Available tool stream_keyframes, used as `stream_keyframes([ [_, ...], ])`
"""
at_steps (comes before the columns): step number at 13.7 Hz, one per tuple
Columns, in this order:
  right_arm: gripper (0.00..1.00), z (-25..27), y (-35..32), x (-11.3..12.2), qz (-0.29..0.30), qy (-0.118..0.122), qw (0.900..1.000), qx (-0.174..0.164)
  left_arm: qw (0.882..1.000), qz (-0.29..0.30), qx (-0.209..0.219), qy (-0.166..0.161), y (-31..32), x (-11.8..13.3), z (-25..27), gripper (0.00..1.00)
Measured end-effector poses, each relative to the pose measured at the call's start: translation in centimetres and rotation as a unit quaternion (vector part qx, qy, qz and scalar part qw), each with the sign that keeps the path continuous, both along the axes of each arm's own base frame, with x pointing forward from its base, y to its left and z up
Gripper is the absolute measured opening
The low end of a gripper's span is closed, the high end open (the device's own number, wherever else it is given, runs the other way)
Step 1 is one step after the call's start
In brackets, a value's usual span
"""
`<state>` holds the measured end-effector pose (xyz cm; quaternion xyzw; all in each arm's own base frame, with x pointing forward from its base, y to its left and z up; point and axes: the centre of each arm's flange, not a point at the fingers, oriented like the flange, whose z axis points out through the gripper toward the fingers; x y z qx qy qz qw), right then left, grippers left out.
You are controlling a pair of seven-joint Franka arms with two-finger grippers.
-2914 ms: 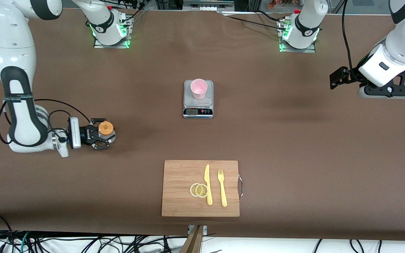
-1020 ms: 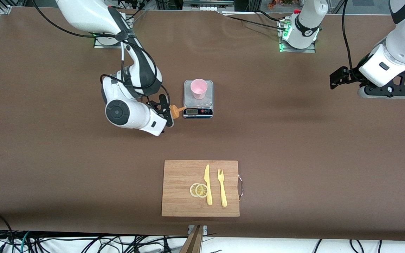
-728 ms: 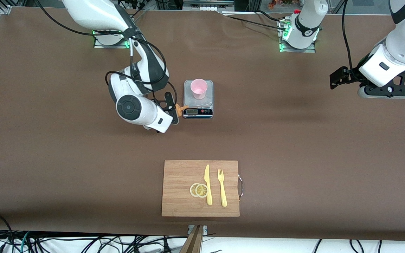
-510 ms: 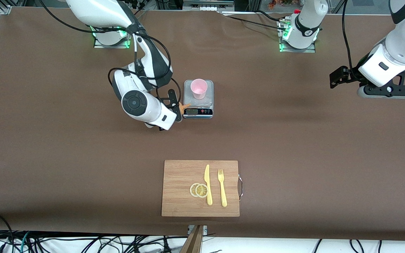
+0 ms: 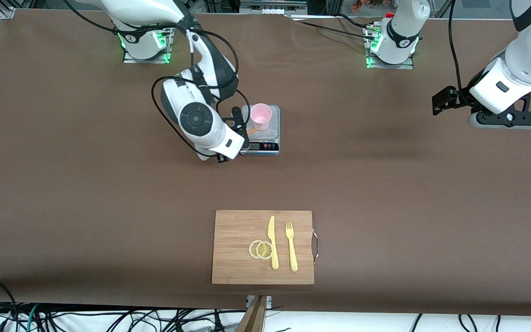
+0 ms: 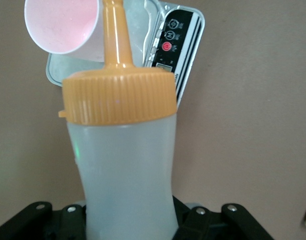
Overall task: Add sauce to pink cup with both arms
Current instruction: 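Tilt the bottle nozzle into the cup and squeeze sauce in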
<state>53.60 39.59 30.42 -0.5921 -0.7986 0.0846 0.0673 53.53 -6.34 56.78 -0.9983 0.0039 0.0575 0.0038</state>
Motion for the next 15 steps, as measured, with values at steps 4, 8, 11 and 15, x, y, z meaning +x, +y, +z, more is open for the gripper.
stream_keyframes([
  [4, 0.32, -0.8, 0.8, -1.3, 0.01, -0.003, 1.0, -0.023, 1.0, 0.0, 0.0, 0.0, 0.0, 0.0, 0.0, 1.0],
  [8, 0.32, -1.1, 0.1, -1.7, 0.023, -0.003, 0.999, -0.046, 1.0, 0.0, 0.0, 0.001, 0.0, 0.0, 0.0, 1.0],
  [11, 0.32, -1.2, 0.4, -2.4, 0.036, 0.002, 0.997, -0.063, 1.0, 0.0, 0.0, 0.001, 0.0, 0.0, 0.0, 1.0],
  [15, 0.32, -1.3, 1.3, -3.5, 0.053, 0.002, 0.995, -0.082, 1.0, 0.0, 0.0, 0.002, 0.0, 0.0, 0.0, 1.0],
])
